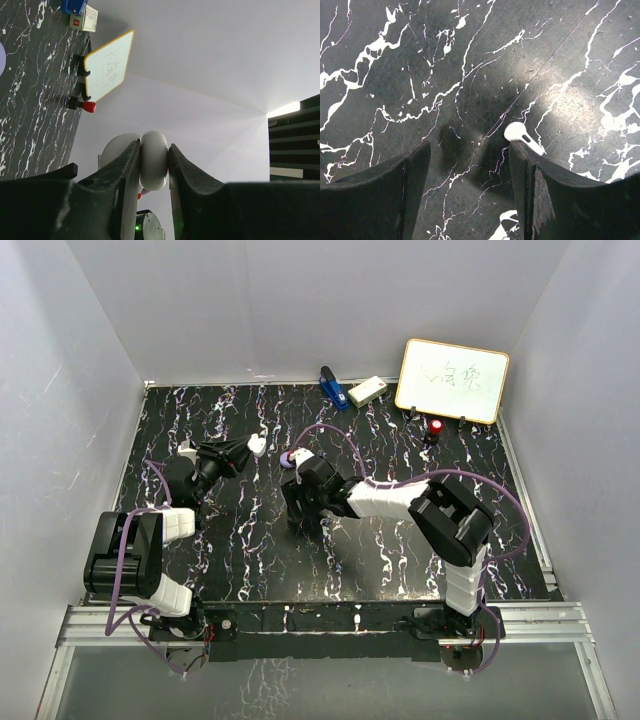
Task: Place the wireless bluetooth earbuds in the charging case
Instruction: Adjust the earbud at the center of the board.
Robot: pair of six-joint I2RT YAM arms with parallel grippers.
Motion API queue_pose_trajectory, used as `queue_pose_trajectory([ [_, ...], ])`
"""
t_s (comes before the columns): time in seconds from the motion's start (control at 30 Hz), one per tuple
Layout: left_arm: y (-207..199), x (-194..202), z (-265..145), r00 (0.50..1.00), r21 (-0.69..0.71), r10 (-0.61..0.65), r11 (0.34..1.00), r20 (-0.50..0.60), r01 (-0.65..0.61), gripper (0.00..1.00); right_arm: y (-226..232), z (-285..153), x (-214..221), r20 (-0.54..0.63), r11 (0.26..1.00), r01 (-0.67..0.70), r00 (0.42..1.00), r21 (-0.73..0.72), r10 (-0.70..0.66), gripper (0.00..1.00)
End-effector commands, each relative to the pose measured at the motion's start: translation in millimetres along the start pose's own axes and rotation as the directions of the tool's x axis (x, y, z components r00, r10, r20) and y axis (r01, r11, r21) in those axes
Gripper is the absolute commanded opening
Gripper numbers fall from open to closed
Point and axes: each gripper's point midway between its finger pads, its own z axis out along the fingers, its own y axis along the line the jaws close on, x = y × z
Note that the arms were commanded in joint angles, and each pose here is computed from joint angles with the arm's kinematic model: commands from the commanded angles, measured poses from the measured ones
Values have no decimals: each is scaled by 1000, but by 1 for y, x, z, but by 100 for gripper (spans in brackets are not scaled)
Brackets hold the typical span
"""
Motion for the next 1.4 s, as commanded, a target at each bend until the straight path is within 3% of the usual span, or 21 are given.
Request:
queue_pose_trajectory([
  [0.0, -14, 5, -6, 999, 50, 24, 998, -24, -23, 0, 10, 3, -25, 53, 1000, -6, 999, -28, 7, 62],
  [0.3, -15, 3, -7, 1000, 54, 19, 998, -23, -18, 0, 16, 7, -37, 67, 999, 1, 998, -42, 2, 62],
  [0.6, -16, 1, -8, 1000, 54, 21, 998, -17, -20, 0, 17, -24, -76, 163, 1000, 19, 987, 4, -20, 61],
  [0.87, -16, 1, -8, 1000, 47, 26, 999, -15, -25, 0, -24, -23, -76, 119, 970, -4, 993, 245, -26, 56],
  [1.37, -16, 1, -5, 999, 45, 29, 999, -19, -28, 0, -30, -1, -53, 26, 964, 26, 999, 265, -34, 55],
])
